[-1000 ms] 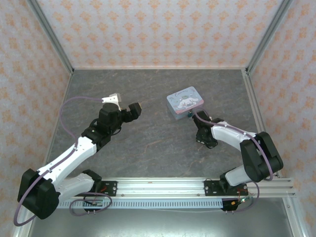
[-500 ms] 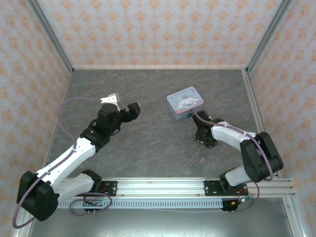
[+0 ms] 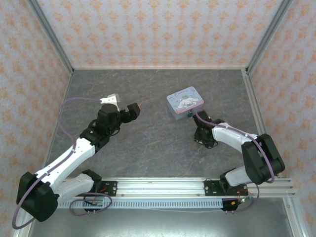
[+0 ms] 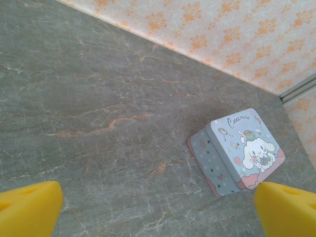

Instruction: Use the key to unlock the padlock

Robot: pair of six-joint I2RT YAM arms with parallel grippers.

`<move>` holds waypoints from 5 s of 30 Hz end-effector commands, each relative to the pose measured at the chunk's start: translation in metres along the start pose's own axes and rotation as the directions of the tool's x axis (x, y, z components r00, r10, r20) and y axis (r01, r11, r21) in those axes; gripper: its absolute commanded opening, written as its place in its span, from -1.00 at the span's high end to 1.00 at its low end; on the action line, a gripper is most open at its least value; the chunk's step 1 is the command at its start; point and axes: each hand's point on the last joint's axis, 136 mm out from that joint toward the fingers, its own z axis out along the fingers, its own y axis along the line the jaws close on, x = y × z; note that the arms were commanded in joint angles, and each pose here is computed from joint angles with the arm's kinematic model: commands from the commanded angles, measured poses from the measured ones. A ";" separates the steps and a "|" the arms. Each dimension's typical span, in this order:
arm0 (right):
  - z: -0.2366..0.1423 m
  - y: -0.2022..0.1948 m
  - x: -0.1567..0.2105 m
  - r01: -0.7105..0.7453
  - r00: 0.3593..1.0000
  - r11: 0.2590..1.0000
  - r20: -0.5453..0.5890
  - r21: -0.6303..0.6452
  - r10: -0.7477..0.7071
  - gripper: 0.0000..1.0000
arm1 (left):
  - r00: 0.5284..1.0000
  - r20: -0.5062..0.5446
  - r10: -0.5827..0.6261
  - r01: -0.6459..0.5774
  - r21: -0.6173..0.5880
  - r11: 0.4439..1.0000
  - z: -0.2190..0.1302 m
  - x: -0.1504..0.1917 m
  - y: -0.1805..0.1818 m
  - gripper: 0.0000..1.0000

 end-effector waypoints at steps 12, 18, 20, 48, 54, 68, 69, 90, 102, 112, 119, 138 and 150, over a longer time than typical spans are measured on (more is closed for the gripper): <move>-0.004 0.008 0.006 0.014 1.000 0.999 -0.013 -0.035 -0.015 0.43 | 0.999 0.036 0.012 -0.011 -0.014 1.000 -0.008 -0.010 -0.001 -1.00; -0.007 0.021 0.009 0.048 0.999 0.997 -0.010 -0.067 -0.049 0.42 | 0.999 0.038 0.012 -0.011 -0.017 1.000 -0.008 -0.011 0.000 -1.00; -0.007 0.022 0.008 0.048 0.999 0.997 -0.005 -0.059 -0.049 0.43 | 0.999 0.038 0.010 -0.009 -0.014 1.000 -0.008 -0.011 -0.001 -1.00; 0.001 0.012 0.004 0.151 0.988 0.984 -0.038 0.093 -0.148 0.48 | 0.999 0.038 0.016 -0.015 -0.026 1.000 -0.010 -0.012 0.001 -1.00; -0.001 0.013 0.004 0.150 0.988 0.985 -0.036 0.091 -0.147 0.71 | 0.999 0.043 0.020 -0.019 -0.022 1.000 -0.012 -0.013 0.000 -1.00; -0.039 0.050 -0.011 0.067 0.996 0.987 0.060 -0.145 -0.059 1.00 | 0.998 0.058 0.020 -0.026 0.096 0.995 -0.018 -0.019 -0.022 -1.00; -0.047 0.057 -0.013 0.052 0.997 0.981 0.071 -0.188 -0.040 1.00 | 0.998 0.059 0.019 -0.026 0.123 0.992 -0.018 -0.019 -0.027 -1.00; -0.287 0.179 -0.060 -0.073 0.975 0.310 -0.003 -0.948 0.220 1.00 | 0.861 0.323 0.394 -0.509 0.574 0.642 -0.073 0.013 -0.167 -0.82; -0.305 0.182 -0.044 -0.085 0.985 0.234 -0.046 -0.969 0.165 1.00 | 0.712 0.385 0.588 -0.701 0.444 0.558 -0.041 0.018 -0.197 -0.50; -0.299 0.177 -0.036 -0.102 0.985 0.233 -0.067 -0.967 0.156 1.00 | 0.674 0.350 0.651 -0.732 0.439 0.521 -0.024 0.027 -0.207 -0.13; -0.298 0.178 -0.035 -0.105 0.986 0.233 -0.071 -0.967 0.149 1.00 | 0.674 0.344 0.653 -0.729 0.449 0.516 -0.018 0.025 -0.216 0.18; -0.288 0.153 -0.034 0.005 0.982 0.327 0.065 -0.945 0.174 0.41 | 0.489 0.375 0.787 -0.868 0.296 0.399 -0.022 0.019 -0.194 1.00; -0.312 0.155 -0.019 0.055 0.995 0.197 0.071 -0.979 0.077 0.06 | 0.034 0.439 0.898 -0.981 0.186 -0.054 -0.037 0.042 -0.189 1.00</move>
